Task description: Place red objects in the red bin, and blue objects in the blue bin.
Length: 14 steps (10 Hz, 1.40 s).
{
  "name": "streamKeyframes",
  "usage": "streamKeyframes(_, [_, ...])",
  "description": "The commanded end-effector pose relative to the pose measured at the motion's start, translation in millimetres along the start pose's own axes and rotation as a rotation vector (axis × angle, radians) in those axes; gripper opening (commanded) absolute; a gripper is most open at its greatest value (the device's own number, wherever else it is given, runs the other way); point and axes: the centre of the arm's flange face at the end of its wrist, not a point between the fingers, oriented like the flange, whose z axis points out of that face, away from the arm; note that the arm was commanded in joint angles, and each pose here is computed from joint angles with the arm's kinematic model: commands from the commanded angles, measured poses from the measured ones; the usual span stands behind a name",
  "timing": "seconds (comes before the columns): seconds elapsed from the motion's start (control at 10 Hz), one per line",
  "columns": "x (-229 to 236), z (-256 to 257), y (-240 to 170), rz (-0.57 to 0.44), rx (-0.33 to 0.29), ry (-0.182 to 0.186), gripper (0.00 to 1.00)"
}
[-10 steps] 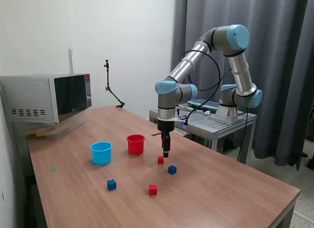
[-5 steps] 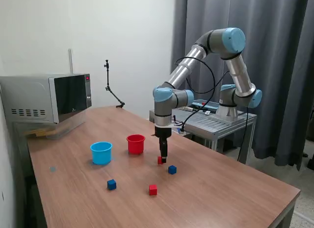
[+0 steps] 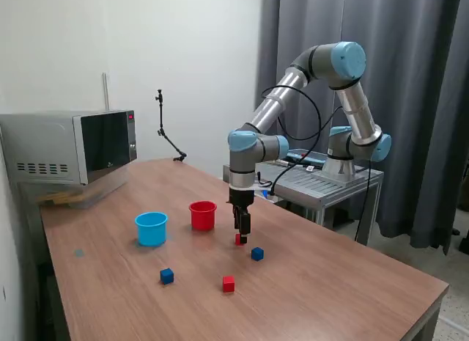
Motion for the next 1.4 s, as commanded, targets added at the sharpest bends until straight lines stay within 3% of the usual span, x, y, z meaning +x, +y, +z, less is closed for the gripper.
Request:
streamKeyframes(0.0, [0.4, -0.6, 1.1, -0.014, -0.005, 0.002, 1.0])
streamKeyframes(0.6, [-1.8, 0.0, 1.0, -0.011, -0.003, 0.003, 1.0])
streamKeyframes(0.7, [-2.4, -0.6, 2.1, -0.009, -0.004, 0.004, 0.0])
streamKeyframes(1.3, [-2.7, -0.1, 1.6, -0.009, -0.003, 0.003, 0.0])
